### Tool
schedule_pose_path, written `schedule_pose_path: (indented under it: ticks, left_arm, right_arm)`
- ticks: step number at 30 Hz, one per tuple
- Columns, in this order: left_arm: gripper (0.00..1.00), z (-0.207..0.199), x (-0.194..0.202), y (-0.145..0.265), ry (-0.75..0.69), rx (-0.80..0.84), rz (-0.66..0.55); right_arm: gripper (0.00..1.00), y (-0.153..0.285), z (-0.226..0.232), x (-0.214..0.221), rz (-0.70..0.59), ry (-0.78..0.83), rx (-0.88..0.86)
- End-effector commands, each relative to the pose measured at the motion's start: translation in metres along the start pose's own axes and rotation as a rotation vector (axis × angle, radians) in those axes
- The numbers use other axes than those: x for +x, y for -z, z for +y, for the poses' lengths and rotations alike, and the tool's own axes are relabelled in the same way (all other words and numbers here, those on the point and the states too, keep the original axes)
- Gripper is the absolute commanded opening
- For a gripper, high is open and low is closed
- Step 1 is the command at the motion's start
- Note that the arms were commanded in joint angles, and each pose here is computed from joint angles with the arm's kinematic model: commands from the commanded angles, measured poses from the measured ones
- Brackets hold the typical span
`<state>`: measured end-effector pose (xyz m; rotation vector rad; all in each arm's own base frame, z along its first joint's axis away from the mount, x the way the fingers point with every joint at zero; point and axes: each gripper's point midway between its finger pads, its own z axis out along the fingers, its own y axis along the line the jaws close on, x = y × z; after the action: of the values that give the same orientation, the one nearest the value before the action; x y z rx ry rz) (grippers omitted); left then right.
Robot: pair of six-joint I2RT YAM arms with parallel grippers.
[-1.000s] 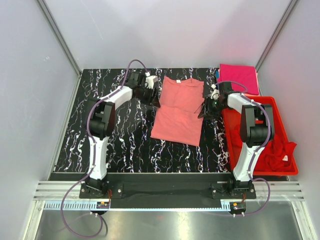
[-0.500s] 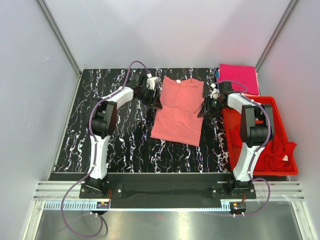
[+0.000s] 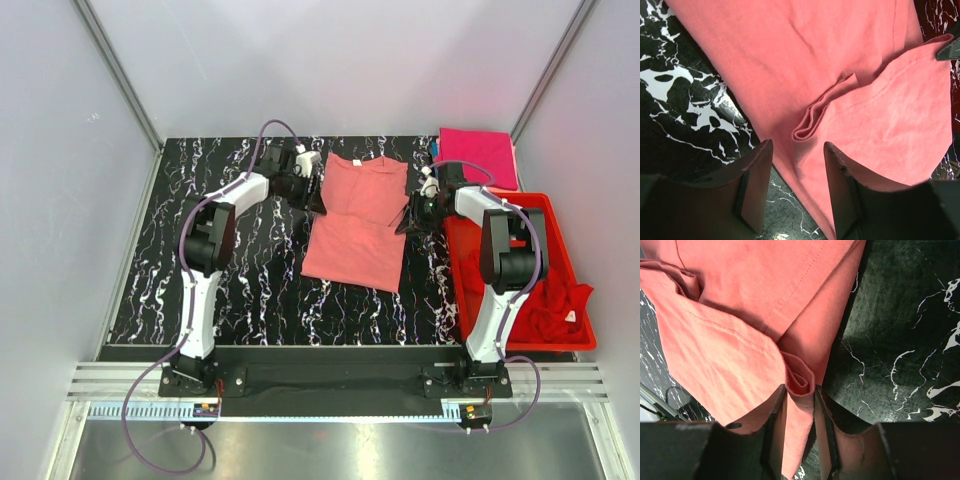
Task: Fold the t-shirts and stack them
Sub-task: Fold the tshirt
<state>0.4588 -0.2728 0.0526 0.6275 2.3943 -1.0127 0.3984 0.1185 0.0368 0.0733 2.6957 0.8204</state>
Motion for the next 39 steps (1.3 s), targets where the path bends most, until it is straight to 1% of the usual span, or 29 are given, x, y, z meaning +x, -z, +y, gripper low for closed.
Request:
schedule_pose_path:
  ticks: [1, 6, 8, 9, 10, 11, 12, 13, 15, 16, 20, 23, 24, 25, 29, 31, 32, 34, 35, 36, 39]
  left_arm:
    - [0.51, -0.01, -0.016, -0.006, -0.049, 0.045, -0.039]
    - [0.49, -0.011, -0.011, -0.01, -0.047, 0.047, -0.025]
    - [0.39, -0.01, -0.012, -0.01, -0.053, 0.042, -0.025]
    - [0.34, -0.01, -0.013, -0.009, -0.053, 0.036, -0.027]
    - [0.21, -0.011, -0.015, -0.007, -0.054, 0.032, -0.035]
    - [0.14, -0.012, -0.018, -0.005, -0.054, 0.028, -0.042]
    - [0.08, -0.013, -0.02, -0.004, -0.056, 0.027, -0.048]
    - [0.01, -0.017, -0.026, 0.001, -0.051, 0.023, -0.061]
    - [0.0, -0.019, -0.03, 0.005, -0.04, 0.013, -0.075]
    - [0.0, -0.024, -0.039, 0.011, -0.041, 0.011, -0.108]
    - [0.0, -0.029, -0.046, 0.021, -0.032, -0.015, -0.152]
    - [0.0, -0.033, -0.05, 0.028, -0.026, -0.031, -0.175]
    - [0.0, -0.037, -0.058, 0.034, -0.042, -0.035, -0.209]
    - [0.0, -0.036, -0.056, 0.035, -0.029, -0.041, -0.212]
    - [0.0, -0.036, -0.07, 0.042, -0.028, -0.078, -0.264]
    - [0.0, -0.031, -0.071, 0.04, -0.016, -0.094, -0.258]
    - [0.0, -0.029, -0.078, 0.041, -0.02, -0.108, -0.27]
    - [0.0, -0.02, -0.074, 0.034, -0.003, -0.119, -0.25]
    - [0.0, -0.019, -0.08, 0.035, -0.009, -0.124, -0.258]
    - [0.0, -0.012, -0.076, 0.03, 0.002, -0.131, -0.241]
    - [0.0, -0.002, -0.083, 0.025, 0.006, -0.142, -0.247]
  right_arm:
    - [0.34, 0.0, 0.006, -0.011, -0.022, 0.022, -0.037]
    - [0.33, 0.001, 0.009, -0.012, -0.026, 0.026, -0.045]
    - [0.31, 0.002, 0.009, -0.014, -0.03, 0.027, -0.045]
    - [0.23, 0.004, 0.011, -0.014, -0.033, 0.027, -0.047]
    - [0.17, 0.004, 0.011, -0.014, -0.033, 0.029, -0.049]
    - [0.11, 0.005, 0.013, -0.015, -0.036, 0.03, -0.05]
    - [0.01, 0.007, 0.014, -0.016, -0.039, 0.032, -0.051]
    - [0.0, 0.009, 0.016, -0.019, -0.047, 0.036, -0.053]
    - [0.0, 0.016, 0.021, -0.021, -0.062, 0.048, -0.06]
    - [0.0, 0.021, 0.025, -0.023, -0.075, 0.052, -0.064]
    - [0.0, 0.033, 0.036, -0.027, -0.104, 0.067, -0.083]
    - [0.0, 0.038, 0.04, -0.03, -0.118, 0.075, -0.083]
    - [0.0, 0.04, 0.04, -0.032, -0.124, 0.077, -0.078]
    - [0.0, 0.042, 0.04, -0.034, -0.133, 0.08, -0.075]
    - [0.0, 0.046, 0.041, -0.042, -0.155, 0.097, -0.064]
    - [0.0, 0.043, 0.039, -0.048, -0.158, 0.107, -0.054]
    - [0.0, 0.042, 0.037, -0.049, -0.158, 0.108, -0.046]
    - [0.0, 0.039, 0.033, -0.054, -0.16, 0.11, -0.03]
    - [0.0, 0.038, 0.033, -0.056, -0.162, 0.116, -0.028]
    - [0.0, 0.037, 0.031, -0.058, -0.168, 0.116, -0.019]
    - [0.0, 0.031, 0.026, -0.064, -0.166, 0.126, -0.006]
